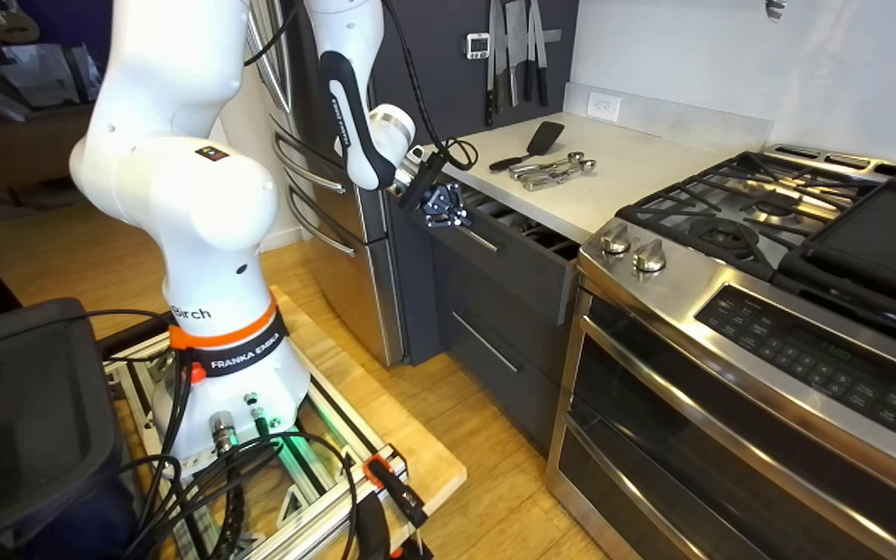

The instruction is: Close the open drawer

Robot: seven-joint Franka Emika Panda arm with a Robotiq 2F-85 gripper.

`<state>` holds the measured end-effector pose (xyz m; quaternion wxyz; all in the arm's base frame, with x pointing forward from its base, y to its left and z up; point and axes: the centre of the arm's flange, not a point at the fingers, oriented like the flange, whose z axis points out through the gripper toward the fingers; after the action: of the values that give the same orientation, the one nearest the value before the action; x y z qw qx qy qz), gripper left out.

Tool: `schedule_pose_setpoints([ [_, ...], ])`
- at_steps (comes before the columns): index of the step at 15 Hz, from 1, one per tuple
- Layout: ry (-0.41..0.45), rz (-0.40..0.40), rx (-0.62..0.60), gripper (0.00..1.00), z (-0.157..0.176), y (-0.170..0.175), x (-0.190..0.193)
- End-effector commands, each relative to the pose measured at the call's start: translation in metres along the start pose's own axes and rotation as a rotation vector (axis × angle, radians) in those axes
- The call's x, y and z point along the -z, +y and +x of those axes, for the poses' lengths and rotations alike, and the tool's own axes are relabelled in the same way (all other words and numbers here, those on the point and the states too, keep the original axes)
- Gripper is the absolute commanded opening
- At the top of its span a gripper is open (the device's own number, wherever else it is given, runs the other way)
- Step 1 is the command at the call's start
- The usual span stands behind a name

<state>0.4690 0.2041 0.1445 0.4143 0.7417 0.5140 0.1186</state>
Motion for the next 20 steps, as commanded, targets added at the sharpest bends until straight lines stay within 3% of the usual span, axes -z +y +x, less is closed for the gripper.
schedule_pose_setpoints([
  [1,0.004,-0.035,-0.038,0.0,-0.005,-0.008,-0.027],
  [6,0.028,-0.074,-0.088,0.0,-0.008,0.007,-0.029],
  [13,0.092,-0.027,-0.131,0.0,0.001,0.047,0.069],
  [16,0.184,0.037,-0.165,0.0,0.01,0.055,0.1],
  [20,0.349,0.103,-0.2,0.0,0.04,0.066,0.114],
])
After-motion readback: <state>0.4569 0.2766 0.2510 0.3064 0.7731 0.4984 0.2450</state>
